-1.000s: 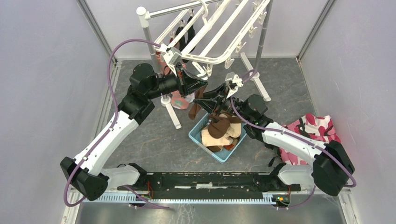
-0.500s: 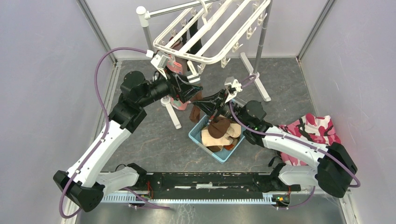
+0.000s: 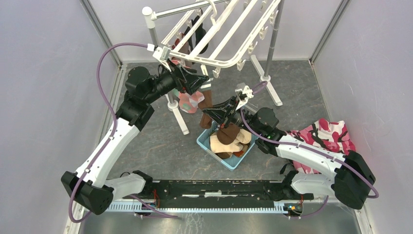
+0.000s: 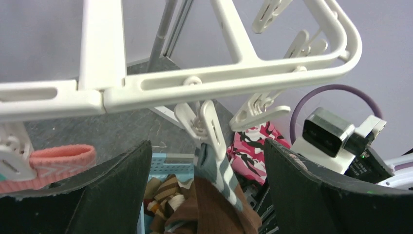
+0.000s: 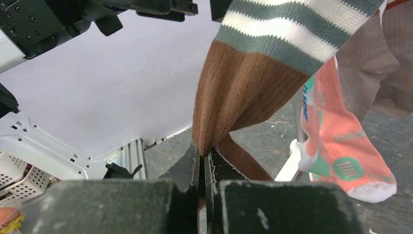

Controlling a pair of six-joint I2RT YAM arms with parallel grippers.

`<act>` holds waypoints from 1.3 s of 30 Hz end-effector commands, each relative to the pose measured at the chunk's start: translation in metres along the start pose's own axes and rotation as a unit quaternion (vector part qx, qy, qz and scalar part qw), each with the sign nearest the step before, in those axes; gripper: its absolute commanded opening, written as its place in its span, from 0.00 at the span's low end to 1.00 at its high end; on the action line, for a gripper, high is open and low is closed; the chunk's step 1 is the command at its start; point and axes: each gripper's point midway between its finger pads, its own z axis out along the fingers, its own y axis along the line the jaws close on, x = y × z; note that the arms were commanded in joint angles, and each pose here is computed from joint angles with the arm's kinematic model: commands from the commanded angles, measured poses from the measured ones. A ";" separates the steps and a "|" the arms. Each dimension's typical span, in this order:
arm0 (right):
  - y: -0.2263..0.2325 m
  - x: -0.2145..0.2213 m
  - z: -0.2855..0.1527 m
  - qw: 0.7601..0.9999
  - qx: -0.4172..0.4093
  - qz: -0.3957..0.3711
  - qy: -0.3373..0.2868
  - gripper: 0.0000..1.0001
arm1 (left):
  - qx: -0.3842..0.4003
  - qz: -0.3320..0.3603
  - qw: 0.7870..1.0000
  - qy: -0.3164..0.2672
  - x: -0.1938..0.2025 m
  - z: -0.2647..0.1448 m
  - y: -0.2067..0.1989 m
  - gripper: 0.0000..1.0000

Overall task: Remove the socks clipped to the hanger
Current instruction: Remove the sock from the hanger, then place the sock in the bin.

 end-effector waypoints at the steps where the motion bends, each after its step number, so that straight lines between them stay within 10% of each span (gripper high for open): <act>1: 0.012 -0.009 -0.001 1.000 -0.020 0.005 -0.008 0.00 | 0.040 -0.008 0.998 -0.044 -0.034 0.008 -0.018 0.89; 16: 0.026 -0.018 0.000 0.999 -0.048 0.018 -0.013 0.00 | 0.075 0.004 0.997 -0.033 -0.029 0.023 -0.017 0.76; 30: 0.022 -0.015 -0.005 0.999 -0.033 0.019 -0.002 0.00 | 0.090 0.011 0.995 -0.040 -0.034 0.022 -0.021 0.04; 39: -0.025 -0.007 -0.051 0.996 0.060 -0.015 0.063 0.00 | 0.129 0.040 0.990 -0.045 -0.040 0.010 -0.041 0.02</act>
